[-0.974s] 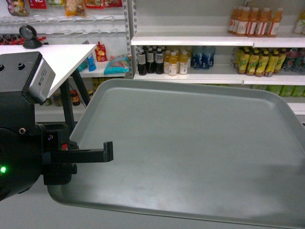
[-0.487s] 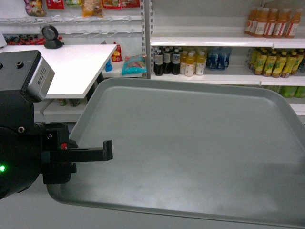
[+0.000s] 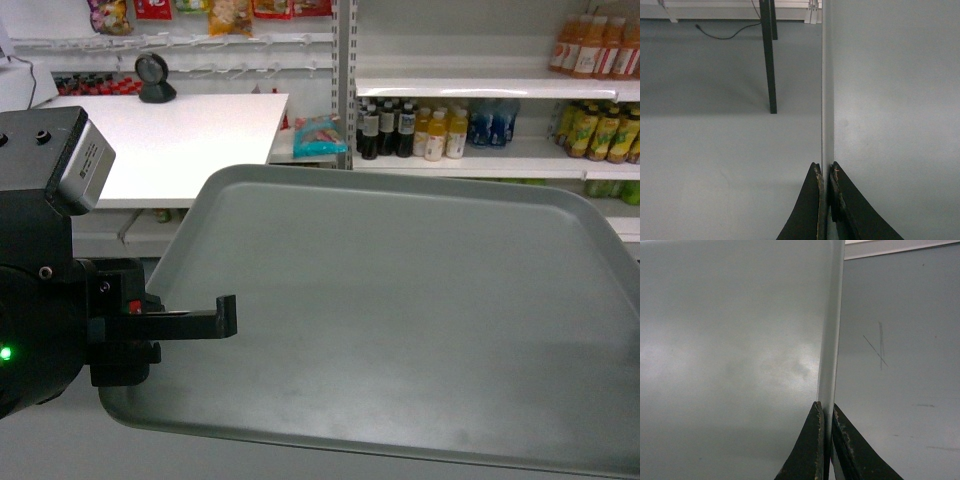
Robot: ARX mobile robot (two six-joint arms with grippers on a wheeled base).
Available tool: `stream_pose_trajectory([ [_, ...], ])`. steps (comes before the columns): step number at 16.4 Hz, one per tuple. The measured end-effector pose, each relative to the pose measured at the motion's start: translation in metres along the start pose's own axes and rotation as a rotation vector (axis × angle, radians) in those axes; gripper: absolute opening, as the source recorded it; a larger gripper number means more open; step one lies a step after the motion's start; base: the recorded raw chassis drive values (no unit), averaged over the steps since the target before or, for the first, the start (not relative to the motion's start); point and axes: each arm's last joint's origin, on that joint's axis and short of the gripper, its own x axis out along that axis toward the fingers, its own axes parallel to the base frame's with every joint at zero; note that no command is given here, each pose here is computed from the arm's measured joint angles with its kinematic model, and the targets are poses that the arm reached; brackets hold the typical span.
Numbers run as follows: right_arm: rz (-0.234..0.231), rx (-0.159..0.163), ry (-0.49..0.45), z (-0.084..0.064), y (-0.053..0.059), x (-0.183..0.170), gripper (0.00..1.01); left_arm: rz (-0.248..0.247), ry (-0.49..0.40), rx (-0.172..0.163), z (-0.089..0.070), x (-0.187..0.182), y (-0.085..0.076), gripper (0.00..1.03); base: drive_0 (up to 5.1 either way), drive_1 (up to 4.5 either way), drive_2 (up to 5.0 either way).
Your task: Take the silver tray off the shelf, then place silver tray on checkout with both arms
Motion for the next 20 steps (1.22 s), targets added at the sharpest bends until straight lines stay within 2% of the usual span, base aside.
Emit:
stream_pose_trajectory([
  [20, 0.0, 0.0, -0.001, 0.0, 0.0, 0.0, 0.02, 0.0, -0.001, -0.001, 0.0001, 0.0, 0.0, 0.02, -5.0, 2.44, 2.4],
])
